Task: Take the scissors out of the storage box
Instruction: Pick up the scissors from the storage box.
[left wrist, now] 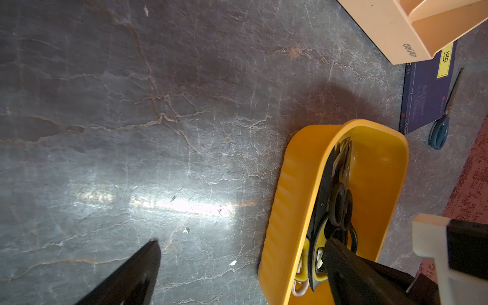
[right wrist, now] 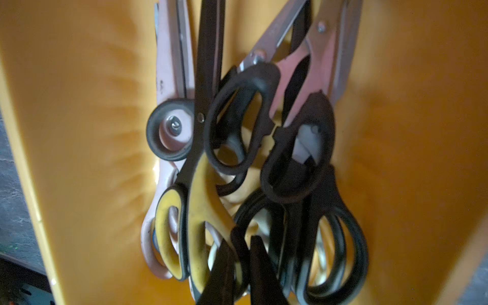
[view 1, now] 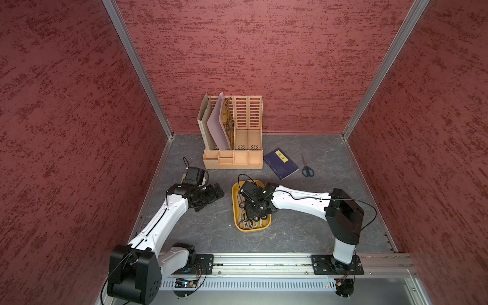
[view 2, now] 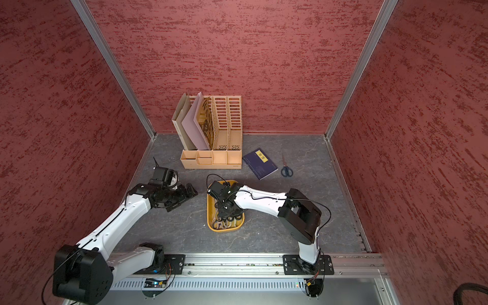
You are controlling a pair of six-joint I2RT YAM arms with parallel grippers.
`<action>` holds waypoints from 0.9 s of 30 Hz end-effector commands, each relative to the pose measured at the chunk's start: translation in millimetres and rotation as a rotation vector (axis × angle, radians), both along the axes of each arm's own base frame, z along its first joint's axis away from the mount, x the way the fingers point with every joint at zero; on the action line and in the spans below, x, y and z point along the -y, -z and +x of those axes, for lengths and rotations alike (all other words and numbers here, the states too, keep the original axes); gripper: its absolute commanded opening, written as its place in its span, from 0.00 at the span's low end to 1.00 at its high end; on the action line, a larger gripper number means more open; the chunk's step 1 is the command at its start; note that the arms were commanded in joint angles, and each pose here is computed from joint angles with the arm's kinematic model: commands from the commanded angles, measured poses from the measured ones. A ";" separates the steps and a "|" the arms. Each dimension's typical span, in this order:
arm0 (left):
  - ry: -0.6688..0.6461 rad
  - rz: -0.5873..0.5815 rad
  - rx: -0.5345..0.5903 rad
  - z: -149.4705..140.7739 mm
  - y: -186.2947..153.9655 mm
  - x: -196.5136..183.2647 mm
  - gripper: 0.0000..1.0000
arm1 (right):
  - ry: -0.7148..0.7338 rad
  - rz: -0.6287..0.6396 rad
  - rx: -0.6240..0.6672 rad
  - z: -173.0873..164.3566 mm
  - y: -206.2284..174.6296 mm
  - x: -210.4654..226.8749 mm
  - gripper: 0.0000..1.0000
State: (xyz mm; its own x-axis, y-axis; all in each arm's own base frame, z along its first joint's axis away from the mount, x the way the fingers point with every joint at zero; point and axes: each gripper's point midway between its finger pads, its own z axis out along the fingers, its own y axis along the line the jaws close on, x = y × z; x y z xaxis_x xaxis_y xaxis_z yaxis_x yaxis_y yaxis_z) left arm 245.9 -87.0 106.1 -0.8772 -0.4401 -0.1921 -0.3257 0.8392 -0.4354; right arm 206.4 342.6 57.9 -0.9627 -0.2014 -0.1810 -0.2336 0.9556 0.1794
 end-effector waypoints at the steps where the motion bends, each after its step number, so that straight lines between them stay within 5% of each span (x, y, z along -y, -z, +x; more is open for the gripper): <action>1: 0.011 0.005 0.005 -3.2 1.2 -3.0 1.00 | -0.001 0.028 0.038 3.9 -14.3 -5.4 0.05; 15: -0.048 -0.057 0.047 19.5 -13.1 -18.3 1.00 | -0.153 0.294 0.051 -20.7 -99.8 -22.8 0.03; 27: -0.009 -0.129 0.025 31.1 -11.4 10.4 1.00 | -0.037 0.088 0.288 66.5 -123.5 95.5 0.00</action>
